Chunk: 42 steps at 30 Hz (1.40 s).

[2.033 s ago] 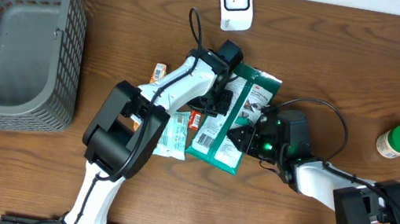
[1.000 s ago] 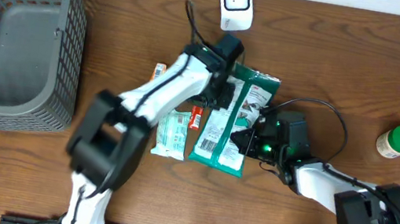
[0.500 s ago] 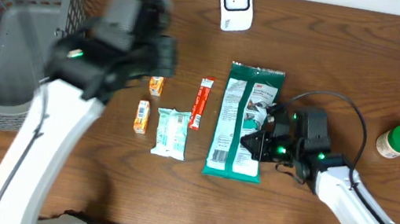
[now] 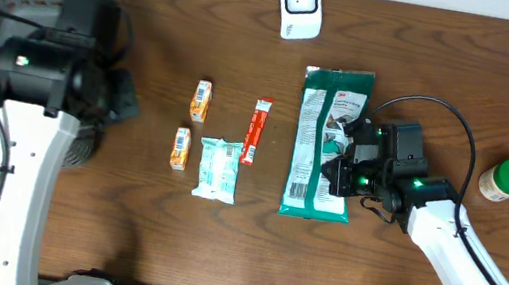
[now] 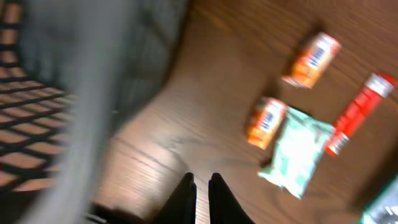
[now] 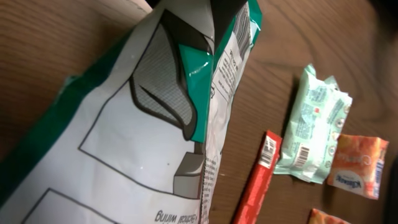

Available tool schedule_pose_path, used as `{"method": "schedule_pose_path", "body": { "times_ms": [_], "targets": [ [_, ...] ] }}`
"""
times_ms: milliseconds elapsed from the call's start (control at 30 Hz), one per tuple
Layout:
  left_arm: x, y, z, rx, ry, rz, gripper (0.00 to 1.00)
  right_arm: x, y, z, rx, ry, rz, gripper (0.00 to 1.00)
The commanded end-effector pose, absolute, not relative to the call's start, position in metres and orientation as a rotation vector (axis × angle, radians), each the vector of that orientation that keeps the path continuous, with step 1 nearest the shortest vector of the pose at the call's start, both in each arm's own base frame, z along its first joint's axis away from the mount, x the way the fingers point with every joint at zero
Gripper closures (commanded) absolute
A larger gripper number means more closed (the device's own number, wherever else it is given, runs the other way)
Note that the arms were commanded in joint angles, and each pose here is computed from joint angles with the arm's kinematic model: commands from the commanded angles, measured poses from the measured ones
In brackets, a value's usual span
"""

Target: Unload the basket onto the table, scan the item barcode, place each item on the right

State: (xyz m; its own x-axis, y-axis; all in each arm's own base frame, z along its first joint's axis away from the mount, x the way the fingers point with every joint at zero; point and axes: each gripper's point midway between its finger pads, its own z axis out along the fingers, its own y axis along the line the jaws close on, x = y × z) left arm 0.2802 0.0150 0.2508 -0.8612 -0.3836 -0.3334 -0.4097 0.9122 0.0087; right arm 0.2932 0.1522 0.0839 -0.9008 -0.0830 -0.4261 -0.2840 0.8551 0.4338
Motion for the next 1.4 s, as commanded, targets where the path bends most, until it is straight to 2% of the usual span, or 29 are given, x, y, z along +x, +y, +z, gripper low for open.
{"method": "schedule_pose_path", "body": {
  "times_ms": [0,300,467,800,1133,1367],
  "targets": [
    [0.276,0.045,0.252,-0.717,2.706,0.224,0.89,0.3,0.148,0.091,-0.3,2.601,0.653,0.99],
    [0.27,0.078,0.252,-0.882,2.663,0.251,0.89,0.3,0.147,0.091,-0.298,2.605,0.646,0.99],
    [0.277,0.067,0.251,-0.875,2.664,0.132,0.91,0.3,0.146,0.091,-0.329,2.597,0.63,0.99],
    [0.318,-0.017,0.275,-0.4,2.617,-0.532,0.92,0.311,0.143,0.123,-0.422,2.551,0.613,0.99],
    [0.343,-0.007,0.287,-0.362,2.509,-0.474,0.91,0.313,0.144,0.183,-0.688,2.397,0.523,0.99],
    [0.367,0.006,0.302,-0.342,2.395,-0.389,0.57,0.311,0.151,0.223,-0.964,2.197,0.414,0.99]
  ]
}}
